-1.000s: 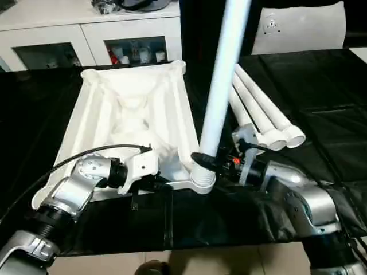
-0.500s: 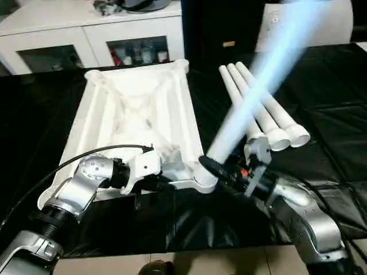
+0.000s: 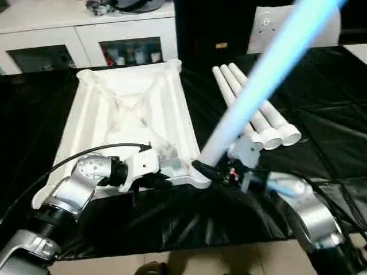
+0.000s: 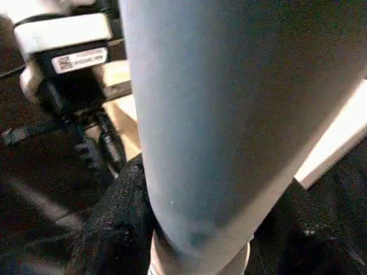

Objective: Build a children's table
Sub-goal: Insert table leg to table base, then rotate leg to tighten

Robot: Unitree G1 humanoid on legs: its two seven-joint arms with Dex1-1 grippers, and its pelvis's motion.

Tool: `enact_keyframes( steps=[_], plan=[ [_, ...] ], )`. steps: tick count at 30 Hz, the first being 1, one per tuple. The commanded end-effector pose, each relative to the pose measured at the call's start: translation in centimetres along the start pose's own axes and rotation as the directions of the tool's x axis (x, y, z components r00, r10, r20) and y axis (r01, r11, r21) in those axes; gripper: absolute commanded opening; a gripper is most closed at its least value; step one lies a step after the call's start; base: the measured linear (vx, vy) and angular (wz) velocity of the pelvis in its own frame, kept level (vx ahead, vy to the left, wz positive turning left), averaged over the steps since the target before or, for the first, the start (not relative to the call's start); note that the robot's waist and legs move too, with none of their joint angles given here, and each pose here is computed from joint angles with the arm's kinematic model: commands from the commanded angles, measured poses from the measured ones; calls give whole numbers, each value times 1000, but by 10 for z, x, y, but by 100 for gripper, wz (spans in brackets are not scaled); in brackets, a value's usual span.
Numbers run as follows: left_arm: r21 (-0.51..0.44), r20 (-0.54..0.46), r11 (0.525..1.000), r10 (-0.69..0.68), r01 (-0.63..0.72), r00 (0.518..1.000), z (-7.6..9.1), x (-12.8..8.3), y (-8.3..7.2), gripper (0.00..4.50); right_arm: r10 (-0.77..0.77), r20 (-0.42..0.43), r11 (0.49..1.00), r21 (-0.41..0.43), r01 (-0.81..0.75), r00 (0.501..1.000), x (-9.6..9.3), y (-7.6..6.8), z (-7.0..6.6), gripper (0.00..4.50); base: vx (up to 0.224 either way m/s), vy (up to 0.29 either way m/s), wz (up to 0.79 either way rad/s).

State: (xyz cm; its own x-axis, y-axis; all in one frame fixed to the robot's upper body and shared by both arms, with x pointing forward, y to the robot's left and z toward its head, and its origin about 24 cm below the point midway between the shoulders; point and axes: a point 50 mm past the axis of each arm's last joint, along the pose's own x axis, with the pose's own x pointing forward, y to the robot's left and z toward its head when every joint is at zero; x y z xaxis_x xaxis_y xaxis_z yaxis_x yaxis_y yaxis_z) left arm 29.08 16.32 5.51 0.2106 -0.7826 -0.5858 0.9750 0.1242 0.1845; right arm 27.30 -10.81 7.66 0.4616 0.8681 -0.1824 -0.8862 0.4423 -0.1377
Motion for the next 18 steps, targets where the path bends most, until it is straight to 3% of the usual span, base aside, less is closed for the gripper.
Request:
enact_keyframes(
  steps=[1, 4, 10, 18],
  plan=[
    [67, -21, 998, 11, -10, 1000, 7, -4, 6, 0, 88, -194, 992, 106, -68, 977, 5, 10, -38, 188, 0, 0, 0],
    [72, -23, 997, 8, -6, 1000, 9, -5, 8, 0, 143, -198, 986, 114, -122, 970, 9, 9, -37, 188, 0, 0, 0],
    [70, -23, 997, -11, 13, 1000, 12, -6, 14, 0, 379, -260, 924, 163, -346, 888, 8, 22, -46, 188, 0, 0, 0],
    [46, -61, 998, 41, -38, 997, 8, -15, 29, 0, 423, -255, 905, 175, -389, 870, 10, 29, -47, 188, 0, 0, 0]
  ],
)
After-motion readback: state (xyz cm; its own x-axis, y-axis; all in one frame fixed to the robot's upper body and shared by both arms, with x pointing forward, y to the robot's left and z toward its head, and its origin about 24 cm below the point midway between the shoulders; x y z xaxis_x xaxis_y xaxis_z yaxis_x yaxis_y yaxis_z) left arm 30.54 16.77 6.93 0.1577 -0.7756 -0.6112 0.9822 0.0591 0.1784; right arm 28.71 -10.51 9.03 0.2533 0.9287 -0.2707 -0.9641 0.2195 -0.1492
